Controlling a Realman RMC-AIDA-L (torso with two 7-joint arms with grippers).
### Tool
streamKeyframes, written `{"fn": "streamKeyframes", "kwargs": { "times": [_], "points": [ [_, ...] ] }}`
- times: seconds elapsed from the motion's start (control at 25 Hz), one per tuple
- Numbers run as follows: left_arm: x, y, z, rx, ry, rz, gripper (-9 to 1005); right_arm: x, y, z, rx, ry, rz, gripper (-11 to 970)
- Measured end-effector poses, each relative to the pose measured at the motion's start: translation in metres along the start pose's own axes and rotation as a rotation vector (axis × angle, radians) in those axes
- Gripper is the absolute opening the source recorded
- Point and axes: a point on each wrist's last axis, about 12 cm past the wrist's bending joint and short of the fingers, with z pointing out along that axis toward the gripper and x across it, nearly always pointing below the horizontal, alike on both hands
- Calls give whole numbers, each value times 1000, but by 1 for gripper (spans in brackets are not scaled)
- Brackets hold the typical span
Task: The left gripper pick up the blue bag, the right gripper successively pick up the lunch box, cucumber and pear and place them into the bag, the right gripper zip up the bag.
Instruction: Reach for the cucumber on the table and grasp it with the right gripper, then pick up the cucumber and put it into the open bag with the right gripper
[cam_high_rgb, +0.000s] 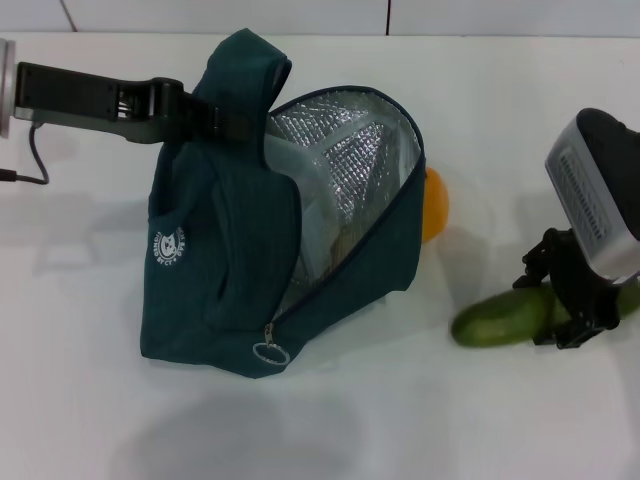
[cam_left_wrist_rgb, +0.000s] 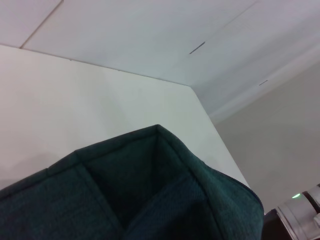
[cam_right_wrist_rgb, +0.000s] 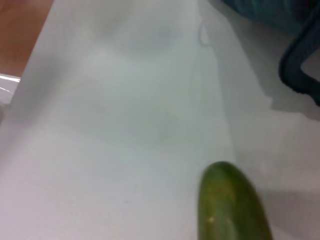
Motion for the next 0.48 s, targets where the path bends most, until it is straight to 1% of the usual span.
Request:
{"fn": "streamKeyframes", "kwargs": {
  "times": [0.12, 0.32, 0.4, 0.48],
  "points": [
    [0, 0, 0, 0, 0, 0, 41, 0, 0, 1, 3, 2, 1, 661],
    [0, 0, 0, -1, 1, 1, 42, 1, 1, 1, -3, 4, 8, 567],
    [0, 0, 0, -2, 1, 1, 42, 2, 3, 0, -13, -1, 15, 570],
    [0, 0, 0, -2, 2, 1, 42, 1, 6, -6, -34, -38, 32, 572]
  ]
}}
